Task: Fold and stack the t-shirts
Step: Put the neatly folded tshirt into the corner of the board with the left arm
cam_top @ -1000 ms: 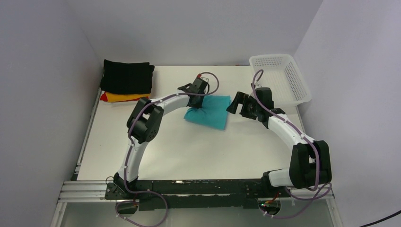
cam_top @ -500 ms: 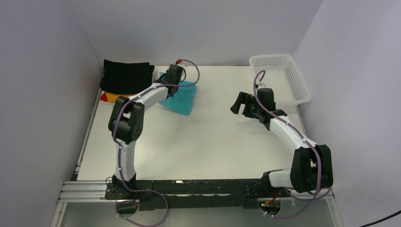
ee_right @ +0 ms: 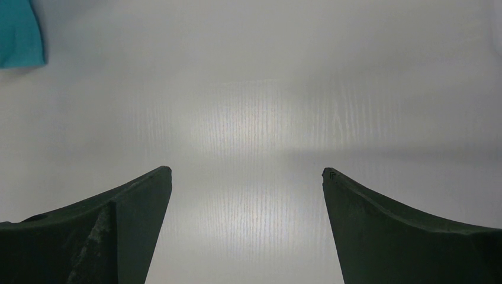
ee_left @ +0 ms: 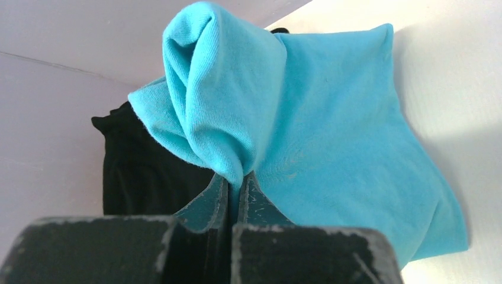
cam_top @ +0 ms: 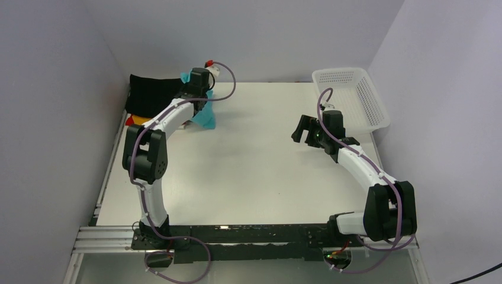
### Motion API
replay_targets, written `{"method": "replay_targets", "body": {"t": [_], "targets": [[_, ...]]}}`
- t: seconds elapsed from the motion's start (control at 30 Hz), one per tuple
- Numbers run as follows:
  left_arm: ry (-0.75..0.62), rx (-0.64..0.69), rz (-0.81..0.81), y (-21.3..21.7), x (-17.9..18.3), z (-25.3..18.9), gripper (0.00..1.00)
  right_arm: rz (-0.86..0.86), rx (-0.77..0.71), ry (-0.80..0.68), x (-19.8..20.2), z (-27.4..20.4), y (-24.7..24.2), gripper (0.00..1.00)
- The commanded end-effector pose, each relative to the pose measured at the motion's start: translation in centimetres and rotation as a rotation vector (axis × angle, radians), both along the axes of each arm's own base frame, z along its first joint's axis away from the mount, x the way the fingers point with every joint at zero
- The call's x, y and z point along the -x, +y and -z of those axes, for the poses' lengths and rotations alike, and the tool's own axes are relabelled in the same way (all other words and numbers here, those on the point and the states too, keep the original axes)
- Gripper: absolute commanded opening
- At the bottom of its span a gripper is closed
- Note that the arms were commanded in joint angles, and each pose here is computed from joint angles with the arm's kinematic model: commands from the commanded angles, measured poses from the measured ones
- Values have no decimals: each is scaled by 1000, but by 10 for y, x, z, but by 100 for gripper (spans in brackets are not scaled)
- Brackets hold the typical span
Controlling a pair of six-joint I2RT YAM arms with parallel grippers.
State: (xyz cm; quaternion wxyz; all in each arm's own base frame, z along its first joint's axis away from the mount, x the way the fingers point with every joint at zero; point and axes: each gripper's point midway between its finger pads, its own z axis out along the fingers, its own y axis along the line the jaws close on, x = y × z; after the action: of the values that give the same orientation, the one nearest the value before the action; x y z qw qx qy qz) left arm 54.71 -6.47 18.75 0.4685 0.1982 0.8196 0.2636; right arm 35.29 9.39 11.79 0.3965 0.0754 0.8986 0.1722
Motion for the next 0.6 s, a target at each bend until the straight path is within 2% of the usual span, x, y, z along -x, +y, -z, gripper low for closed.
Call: {"method": "replay_targets", "body": {"t": [0.0, 0.57], "targets": [[-157, 15, 2, 14, -1, -94, 0, 12, 23, -36, -5, -9, -6, 100], [-263, 178, 75, 34, 26, -193, 0, 8, 12, -25, -6, -6, -4, 100]]}}
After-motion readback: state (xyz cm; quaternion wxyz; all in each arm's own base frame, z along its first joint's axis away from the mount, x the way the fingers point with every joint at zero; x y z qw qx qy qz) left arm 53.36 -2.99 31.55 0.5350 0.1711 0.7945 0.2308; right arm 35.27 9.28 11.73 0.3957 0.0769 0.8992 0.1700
